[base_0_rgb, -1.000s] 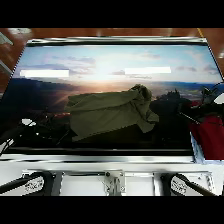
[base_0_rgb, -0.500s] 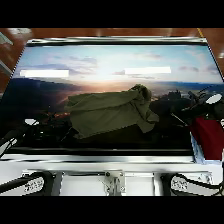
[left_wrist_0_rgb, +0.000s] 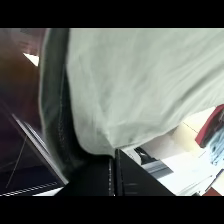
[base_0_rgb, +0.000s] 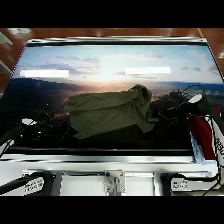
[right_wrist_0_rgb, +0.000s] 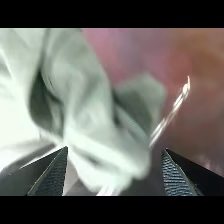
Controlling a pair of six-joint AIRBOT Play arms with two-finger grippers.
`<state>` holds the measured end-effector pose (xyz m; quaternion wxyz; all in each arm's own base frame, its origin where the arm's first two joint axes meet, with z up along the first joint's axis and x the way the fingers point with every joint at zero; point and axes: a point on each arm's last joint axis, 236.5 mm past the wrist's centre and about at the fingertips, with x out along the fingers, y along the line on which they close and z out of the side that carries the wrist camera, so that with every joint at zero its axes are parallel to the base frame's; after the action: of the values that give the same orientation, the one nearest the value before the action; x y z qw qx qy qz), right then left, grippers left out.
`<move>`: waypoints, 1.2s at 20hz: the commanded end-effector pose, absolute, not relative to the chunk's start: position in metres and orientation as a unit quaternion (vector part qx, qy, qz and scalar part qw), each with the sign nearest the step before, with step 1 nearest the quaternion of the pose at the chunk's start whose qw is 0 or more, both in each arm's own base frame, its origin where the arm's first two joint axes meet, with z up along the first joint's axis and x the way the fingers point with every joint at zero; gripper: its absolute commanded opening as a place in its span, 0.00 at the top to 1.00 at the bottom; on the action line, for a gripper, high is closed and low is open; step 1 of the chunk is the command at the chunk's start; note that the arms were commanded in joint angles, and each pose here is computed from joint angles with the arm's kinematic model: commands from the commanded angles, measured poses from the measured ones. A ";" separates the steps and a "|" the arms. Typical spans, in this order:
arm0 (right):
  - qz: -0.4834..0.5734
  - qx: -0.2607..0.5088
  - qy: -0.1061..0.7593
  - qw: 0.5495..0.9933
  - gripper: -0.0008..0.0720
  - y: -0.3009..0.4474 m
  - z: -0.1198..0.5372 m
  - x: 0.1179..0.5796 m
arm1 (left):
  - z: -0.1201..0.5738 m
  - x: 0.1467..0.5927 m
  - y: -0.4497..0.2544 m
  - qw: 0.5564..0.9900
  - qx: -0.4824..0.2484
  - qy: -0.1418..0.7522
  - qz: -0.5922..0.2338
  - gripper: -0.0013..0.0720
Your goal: Fold the shirts.
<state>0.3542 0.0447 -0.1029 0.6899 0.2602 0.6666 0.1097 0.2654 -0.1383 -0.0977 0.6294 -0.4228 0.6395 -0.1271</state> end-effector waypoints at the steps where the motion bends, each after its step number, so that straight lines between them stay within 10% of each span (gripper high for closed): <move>1: 0.069 0.260 0.626 0.732 0.04 0.052 -0.111 0.388 | -0.094 0.264 -0.139 0.629 -0.421 0.639 -0.136 0.93; 2: 0.060 0.266 0.621 0.735 0.13 0.054 -0.111 0.392 | -0.094 0.265 -0.138 0.630 -0.421 0.638 -0.135 0.93; 4: 0.065 0.264 0.626 0.730 0.78 0.060 -0.111 0.389 | -0.095 0.266 -0.138 0.632 -0.420 0.637 -0.135 0.93; 5: 0.072 0.262 0.634 0.724 0.89 0.063 -0.111 0.384 | -0.094 0.267 -0.138 0.636 -0.415 0.635 -0.140 0.93; 9: 0.107 0.242 0.639 0.722 0.89 0.070 -0.091 0.372 | -0.075 0.284 -0.136 0.666 -0.395 0.611 -0.165 0.93; 13: 0.146 0.195 0.531 0.811 0.89 0.069 0.009 0.400 | 0.018 0.323 -0.139 0.736 -0.352 0.528 -0.235 0.93; 18: 0.159 0.131 0.240 0.949 0.89 0.061 0.270 0.412 | 0.279 0.340 -0.129 0.884 -0.238 0.262 -0.307 0.93; 24: 0.133 0.046 -0.105 0.985 0.89 0.052 0.537 0.288 | 0.534 0.236 -0.104 0.958 -0.114 -0.038 -0.262 0.93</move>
<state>0.3632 0.0557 0.4294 0.9836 0.0869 0.0448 0.1513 0.3036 -0.1027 0.4348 0.9379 -0.1778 0.0899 -0.2840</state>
